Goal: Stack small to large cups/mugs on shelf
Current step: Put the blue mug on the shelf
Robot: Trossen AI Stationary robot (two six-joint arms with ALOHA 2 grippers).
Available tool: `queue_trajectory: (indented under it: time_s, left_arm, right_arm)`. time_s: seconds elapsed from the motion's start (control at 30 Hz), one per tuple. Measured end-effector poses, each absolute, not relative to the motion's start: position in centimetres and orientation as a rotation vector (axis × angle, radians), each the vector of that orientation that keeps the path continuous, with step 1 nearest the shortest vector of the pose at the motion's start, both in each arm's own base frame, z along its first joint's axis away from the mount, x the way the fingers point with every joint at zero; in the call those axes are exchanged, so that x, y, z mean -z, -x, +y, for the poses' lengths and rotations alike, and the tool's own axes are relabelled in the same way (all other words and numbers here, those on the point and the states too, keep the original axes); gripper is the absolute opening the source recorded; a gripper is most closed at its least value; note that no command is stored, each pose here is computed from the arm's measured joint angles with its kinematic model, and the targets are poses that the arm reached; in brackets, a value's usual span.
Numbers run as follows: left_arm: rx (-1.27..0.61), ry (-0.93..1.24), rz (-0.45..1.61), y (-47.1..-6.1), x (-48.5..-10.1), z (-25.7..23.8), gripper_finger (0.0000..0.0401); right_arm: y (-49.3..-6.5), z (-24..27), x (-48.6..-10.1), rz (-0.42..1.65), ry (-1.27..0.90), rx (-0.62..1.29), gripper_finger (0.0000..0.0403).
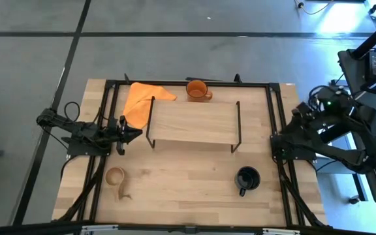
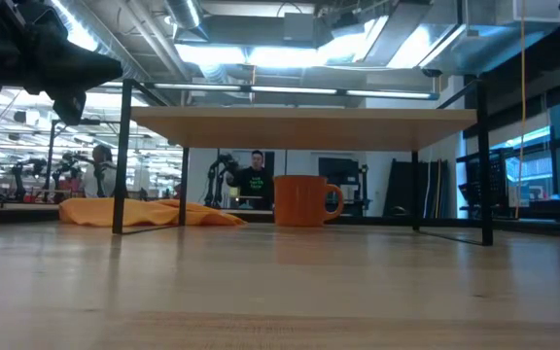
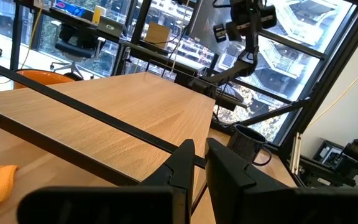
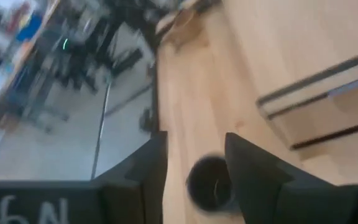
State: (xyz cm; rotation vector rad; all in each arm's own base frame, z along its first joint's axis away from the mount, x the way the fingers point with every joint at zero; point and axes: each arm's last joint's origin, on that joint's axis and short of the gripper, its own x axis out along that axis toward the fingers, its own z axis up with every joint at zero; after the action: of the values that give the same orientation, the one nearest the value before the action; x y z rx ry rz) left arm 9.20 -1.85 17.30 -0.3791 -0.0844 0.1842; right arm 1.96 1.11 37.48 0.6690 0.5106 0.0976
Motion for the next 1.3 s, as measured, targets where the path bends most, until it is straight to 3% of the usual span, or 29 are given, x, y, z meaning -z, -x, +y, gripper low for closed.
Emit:
queue_trajectory:
  time_s: [0.07,0.2,0.37,0.5,0.63,0.73,0.87,1.0,1.17,1.3]
  left_arm:
    - [-0.184,0.379,-0.084,-9.2,-17.3,-1.8,0.0032]
    - [-0.184,0.379,-0.084,-9.2,-17.3,-1.8,0.0032]
    - [-0.184,0.379,-0.084,-9.2,-17.3,-1.8,0.0032]
    - [-0.184,0.379,-0.085,-9.2,-17.3,-1.8,0.0032]
    - [-0.184,0.379,-0.085,-9.2,-17.3,-1.8,0.0032]
    - [-0.184,0.379,-0.085,-9.2,-17.3,-1.8,0.0032]
    - [-0.184,0.379,-0.084,-9.2,-17.3,-1.8,0.0032]
    - [-0.184,0.379,-0.084,-9.2,-17.3,-1.8,0.0032]
    - [-0.184,0.379,-0.085,-9.2,-17.3,-1.8,0.0032]
    - [-0.184,0.379,-0.085,-9.2,-17.3,-1.8,0.0032]
  right_arm:
    - [-2.0,1.1,-37.7,0.491,-0.745,-0.095,0.0161]
    - [-2.0,1.6,-38.2,0.469,-0.787,-0.292,0.0161]
    - [0.8,3.0,-37.6,0.640,-0.736,-0.064,0.0161]
    - [3.1,5.0,-39.5,0.429,-0.698,-0.087,0.0161]
    - [4.4,7.7,-41.5,0.280,-0.691,-0.233,0.0161]
    - [4.7,10.0,-44.7,0.099,-0.555,-0.356,0.0161]
    - [4.0,12.7,-49.5,-0.069,-0.306,-0.353,0.0161]
    - [2.0,12.1,-51.9,-0.131,-0.218,-0.245,0.0161]
    - [-0.2,6.6,-53.1,-0.260,-0.204,0.054,0.0161]
    - [-0.8,3.2,-49.4,-0.011,-0.299,0.397,0.0161]
